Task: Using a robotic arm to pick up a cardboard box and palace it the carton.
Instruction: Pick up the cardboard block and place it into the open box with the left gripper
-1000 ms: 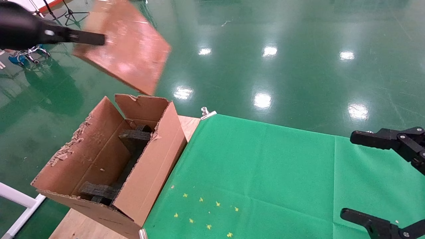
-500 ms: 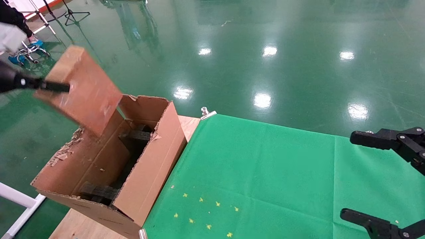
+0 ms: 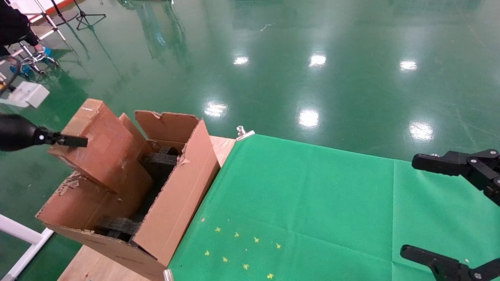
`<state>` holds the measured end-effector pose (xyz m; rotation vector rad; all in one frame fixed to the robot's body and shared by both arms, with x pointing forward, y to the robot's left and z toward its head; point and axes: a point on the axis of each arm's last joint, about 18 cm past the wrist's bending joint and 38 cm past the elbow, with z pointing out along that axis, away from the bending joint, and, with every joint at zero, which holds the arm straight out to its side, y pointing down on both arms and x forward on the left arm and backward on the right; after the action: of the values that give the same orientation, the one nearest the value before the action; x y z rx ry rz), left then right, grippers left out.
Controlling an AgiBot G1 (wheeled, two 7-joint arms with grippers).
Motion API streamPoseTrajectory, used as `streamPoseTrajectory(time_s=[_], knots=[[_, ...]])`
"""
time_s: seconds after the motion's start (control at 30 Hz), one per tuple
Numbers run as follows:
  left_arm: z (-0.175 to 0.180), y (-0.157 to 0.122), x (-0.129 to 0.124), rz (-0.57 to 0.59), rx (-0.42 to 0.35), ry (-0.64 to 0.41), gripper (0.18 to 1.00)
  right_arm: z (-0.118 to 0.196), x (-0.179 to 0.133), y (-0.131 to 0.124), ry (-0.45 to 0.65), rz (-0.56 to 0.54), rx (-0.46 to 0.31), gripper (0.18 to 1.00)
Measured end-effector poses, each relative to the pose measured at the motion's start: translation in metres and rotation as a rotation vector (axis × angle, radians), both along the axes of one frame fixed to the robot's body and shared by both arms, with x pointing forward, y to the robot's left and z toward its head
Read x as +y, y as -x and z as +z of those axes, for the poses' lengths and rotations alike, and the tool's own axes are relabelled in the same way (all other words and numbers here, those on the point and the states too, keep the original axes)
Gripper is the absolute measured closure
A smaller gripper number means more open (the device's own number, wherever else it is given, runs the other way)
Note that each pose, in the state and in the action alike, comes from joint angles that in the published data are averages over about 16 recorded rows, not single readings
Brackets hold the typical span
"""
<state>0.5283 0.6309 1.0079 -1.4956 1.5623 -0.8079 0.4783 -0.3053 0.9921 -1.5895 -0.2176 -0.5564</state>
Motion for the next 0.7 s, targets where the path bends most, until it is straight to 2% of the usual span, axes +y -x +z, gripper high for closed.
streamPoseTrajectory(time_s=[0.7], knots=[[-0.051, -0.024, 0.002, 0.022, 0.116, 0.002, 0.898, 0.000, 0.000, 0.000, 0.000, 0.000, 0.000, 0.178]])
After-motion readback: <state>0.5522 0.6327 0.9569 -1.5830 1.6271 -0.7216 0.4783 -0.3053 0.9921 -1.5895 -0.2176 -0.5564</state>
